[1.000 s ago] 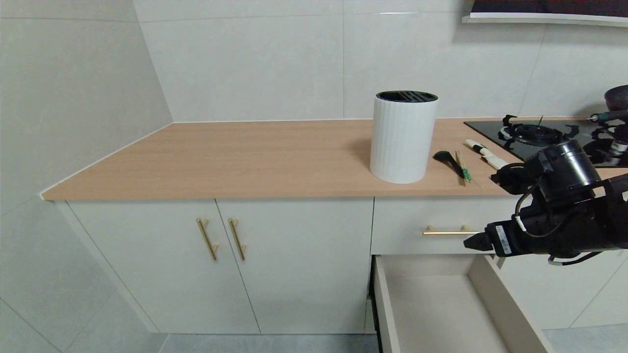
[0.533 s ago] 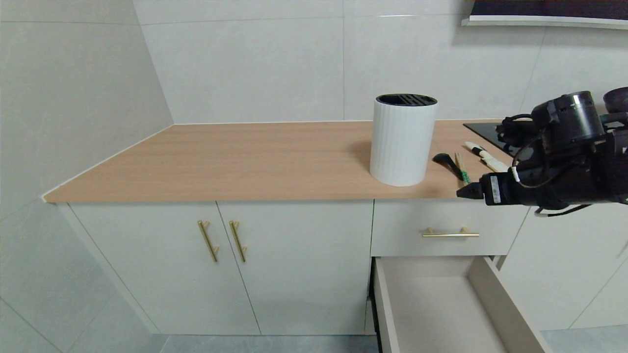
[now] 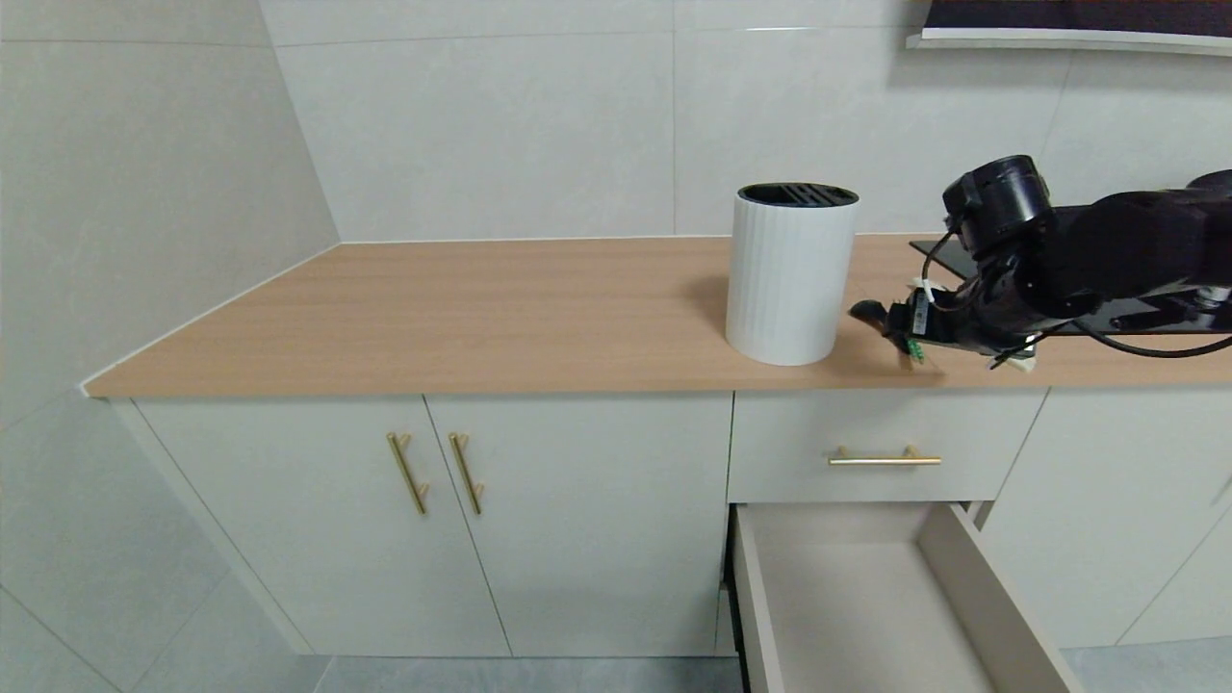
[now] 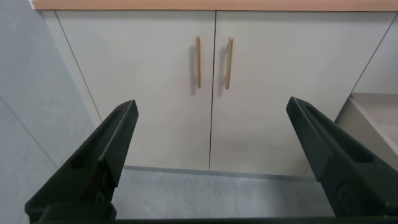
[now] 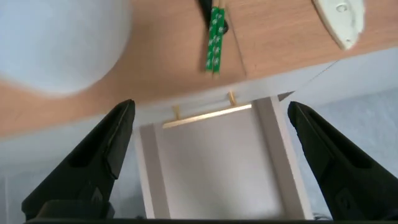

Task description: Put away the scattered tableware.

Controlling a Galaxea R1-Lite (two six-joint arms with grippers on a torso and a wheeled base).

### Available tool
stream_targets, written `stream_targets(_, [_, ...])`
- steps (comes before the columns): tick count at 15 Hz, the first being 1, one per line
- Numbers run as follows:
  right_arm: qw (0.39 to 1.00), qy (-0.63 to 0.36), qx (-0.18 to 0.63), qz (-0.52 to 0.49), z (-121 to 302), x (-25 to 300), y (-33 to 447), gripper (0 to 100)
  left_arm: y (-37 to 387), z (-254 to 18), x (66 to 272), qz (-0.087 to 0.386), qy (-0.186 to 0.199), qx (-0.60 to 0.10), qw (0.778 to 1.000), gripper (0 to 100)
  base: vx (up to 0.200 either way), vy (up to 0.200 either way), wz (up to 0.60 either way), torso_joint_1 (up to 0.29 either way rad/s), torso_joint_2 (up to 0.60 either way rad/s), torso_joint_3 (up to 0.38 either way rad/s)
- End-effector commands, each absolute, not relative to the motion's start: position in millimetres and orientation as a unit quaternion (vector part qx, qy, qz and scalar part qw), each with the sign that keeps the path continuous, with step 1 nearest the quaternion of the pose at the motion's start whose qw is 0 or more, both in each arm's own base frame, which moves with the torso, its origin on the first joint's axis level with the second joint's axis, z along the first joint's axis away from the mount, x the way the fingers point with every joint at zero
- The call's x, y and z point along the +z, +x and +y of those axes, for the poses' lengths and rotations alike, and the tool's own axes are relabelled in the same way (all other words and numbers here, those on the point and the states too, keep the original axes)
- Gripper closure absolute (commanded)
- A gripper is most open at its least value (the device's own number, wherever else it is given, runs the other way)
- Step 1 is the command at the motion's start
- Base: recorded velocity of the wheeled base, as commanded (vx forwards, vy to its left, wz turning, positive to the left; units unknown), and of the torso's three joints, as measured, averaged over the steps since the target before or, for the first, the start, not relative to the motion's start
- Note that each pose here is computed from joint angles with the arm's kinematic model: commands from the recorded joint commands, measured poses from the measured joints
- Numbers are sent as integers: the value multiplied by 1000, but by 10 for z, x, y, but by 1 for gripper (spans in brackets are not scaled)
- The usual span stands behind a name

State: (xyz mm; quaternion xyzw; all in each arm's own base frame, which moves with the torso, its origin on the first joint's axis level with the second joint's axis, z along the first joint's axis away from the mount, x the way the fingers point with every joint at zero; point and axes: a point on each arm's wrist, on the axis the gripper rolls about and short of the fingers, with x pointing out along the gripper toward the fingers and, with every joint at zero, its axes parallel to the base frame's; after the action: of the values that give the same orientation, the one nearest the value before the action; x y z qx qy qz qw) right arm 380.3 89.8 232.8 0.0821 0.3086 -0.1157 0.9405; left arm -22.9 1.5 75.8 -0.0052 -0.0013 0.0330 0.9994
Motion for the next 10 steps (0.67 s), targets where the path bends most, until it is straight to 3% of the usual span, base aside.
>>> stream_targets(1, [933, 82, -129, 326, 896, 2079, 4039, 0, -228, 16, 758, -2, -5, 33, 999, 0, 0, 0, 0, 0, 0, 0])
stream_targets(10, [933, 106, -149, 310, 742, 1999, 4240, 0, -228, 16, 756, -1, -5, 33, 999, 0, 0, 0, 0, 0, 0, 0])
